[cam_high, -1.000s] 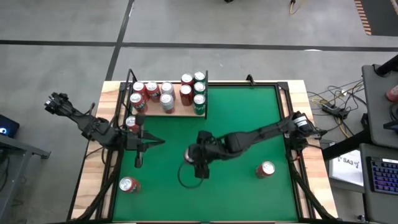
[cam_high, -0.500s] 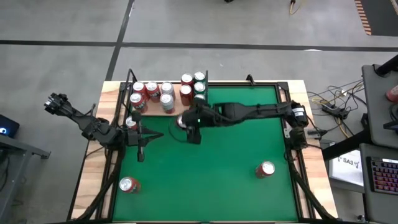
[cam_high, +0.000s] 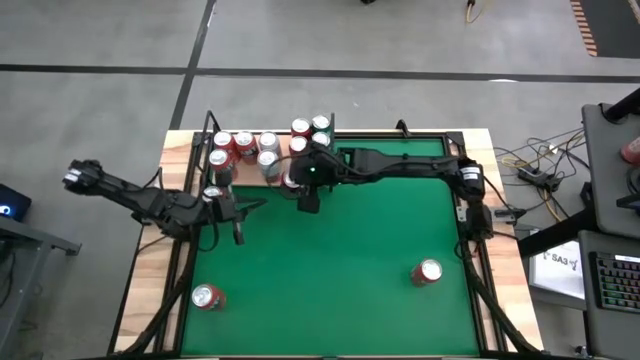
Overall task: Place canned beverage on shelf
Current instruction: Put the red-black soda can on the shelf aligned with the other red-black soda can
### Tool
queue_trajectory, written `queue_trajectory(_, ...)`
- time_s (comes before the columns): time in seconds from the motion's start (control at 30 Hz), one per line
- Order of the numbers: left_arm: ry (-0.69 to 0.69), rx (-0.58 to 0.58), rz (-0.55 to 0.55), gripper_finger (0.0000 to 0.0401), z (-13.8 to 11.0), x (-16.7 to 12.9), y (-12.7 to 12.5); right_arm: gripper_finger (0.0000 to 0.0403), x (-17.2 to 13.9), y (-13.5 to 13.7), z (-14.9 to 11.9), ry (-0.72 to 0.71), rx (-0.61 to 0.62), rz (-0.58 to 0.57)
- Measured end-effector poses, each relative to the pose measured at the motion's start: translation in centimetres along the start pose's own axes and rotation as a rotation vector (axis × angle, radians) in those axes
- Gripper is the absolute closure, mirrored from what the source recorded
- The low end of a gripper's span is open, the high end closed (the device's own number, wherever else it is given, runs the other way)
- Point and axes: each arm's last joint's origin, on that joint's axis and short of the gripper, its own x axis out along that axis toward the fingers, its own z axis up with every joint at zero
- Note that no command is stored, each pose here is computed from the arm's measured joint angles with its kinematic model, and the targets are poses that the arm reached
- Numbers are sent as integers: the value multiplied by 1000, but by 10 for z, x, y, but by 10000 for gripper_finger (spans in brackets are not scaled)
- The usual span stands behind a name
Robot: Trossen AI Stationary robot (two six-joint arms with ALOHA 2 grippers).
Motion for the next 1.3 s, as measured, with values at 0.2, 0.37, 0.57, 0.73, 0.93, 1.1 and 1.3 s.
queue_trajectory(0.2, 17, -35, -1, 401, -19, 1, -6, 117, 17, -5, -8, 42, -11, -14)
queue_trajectory(0.37, 49, -39, -18, 401, -34, 4, -13, 117, 20, -13, -12, 63, 18, -25)
queue_trajectory(0.57, 58, -55, -19, 401, -50, 12, -24, 117, 21, -16, -13, 65, 39, -35)
queue_trajectory(0.73, 30, -77, -12, 401, -62, 19, -34, 114, 21, -16, -13, 65, 50, -33)
queue_trajectory(0.93, 25, -115, -4, 401, -75, 31, -46, 112, 21, -16, -13, 65, 50, -33)
queue_trajectory(1.1, 32, -119, 11, 401, -82, 44, -56, 110, 21, -16, -13, 66, 49, -33)
queue_trajectory(1.3, 84, -137, 75, 401, -99, 67, -59, 110, 21, -16, -13, 66, 48, -33)
